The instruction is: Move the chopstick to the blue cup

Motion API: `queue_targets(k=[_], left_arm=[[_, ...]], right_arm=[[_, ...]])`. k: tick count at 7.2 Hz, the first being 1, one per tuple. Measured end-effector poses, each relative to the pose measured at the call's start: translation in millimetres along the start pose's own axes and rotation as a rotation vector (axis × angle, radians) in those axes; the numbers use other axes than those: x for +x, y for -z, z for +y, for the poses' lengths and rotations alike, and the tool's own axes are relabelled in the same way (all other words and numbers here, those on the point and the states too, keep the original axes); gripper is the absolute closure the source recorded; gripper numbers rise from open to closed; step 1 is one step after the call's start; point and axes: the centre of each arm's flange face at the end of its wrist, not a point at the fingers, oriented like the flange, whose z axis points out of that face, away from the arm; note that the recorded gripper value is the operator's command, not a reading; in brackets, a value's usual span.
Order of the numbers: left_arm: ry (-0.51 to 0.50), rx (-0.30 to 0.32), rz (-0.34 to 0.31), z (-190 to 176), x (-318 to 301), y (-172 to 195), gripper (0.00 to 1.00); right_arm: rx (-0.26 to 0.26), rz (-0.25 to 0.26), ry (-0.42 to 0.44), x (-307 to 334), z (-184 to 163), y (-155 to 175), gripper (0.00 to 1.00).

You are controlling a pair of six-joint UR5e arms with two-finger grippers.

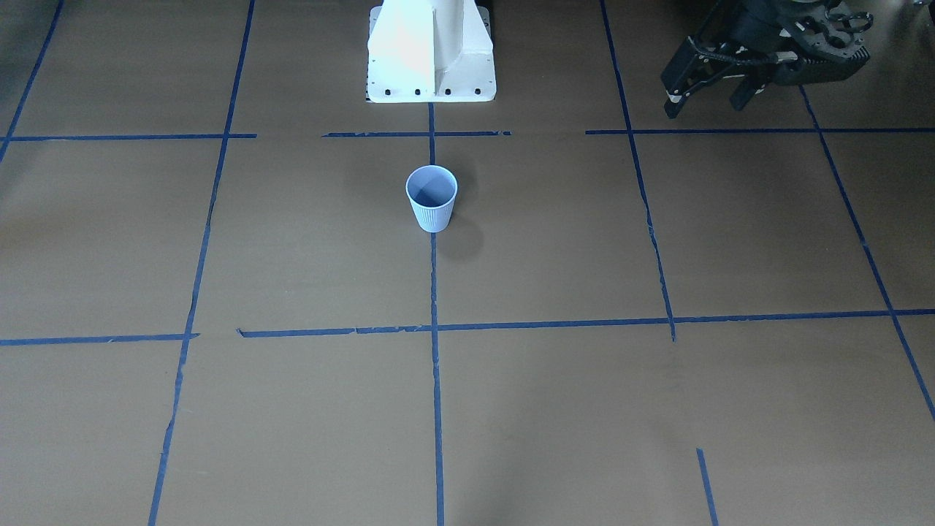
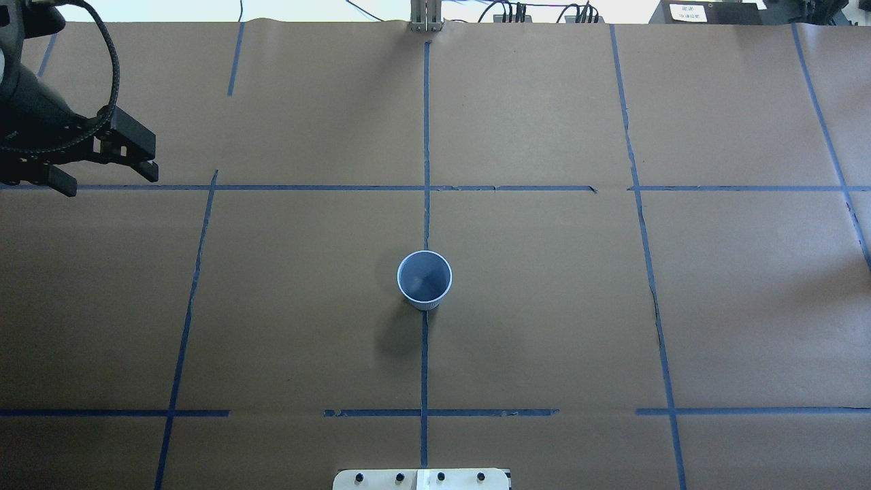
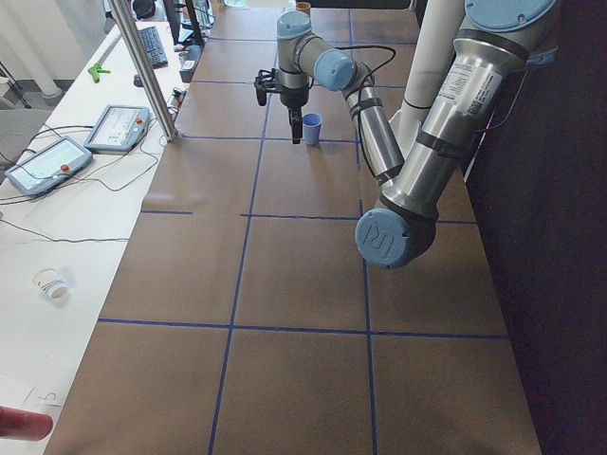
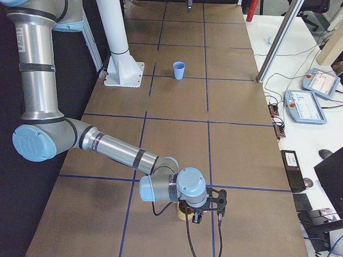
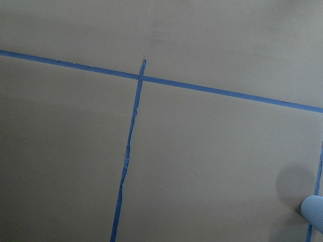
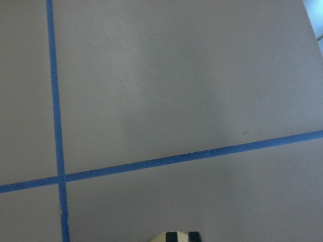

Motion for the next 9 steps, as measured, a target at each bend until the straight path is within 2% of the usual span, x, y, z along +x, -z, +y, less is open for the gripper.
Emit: queue_targets(k=[2,6,9], left_arm=[[0.004,0.0,0.001,1.1,0.3,0.4,0.0],[0.005,-0.002,0.002,1.8,0.4,0.1,0.0],[0.005,-0.013,0.009,3.2,1.1,0.6,0.0]], right_arm=[[0.051,-0.015,0.027,-14.5,-4.1,28.6,1.0],[0.166,-0.018,0.031,-14.5,19.9,92.2,1.0],[0.276,-0.015,0.031,-28.7,13.2,160.8,1.0]])
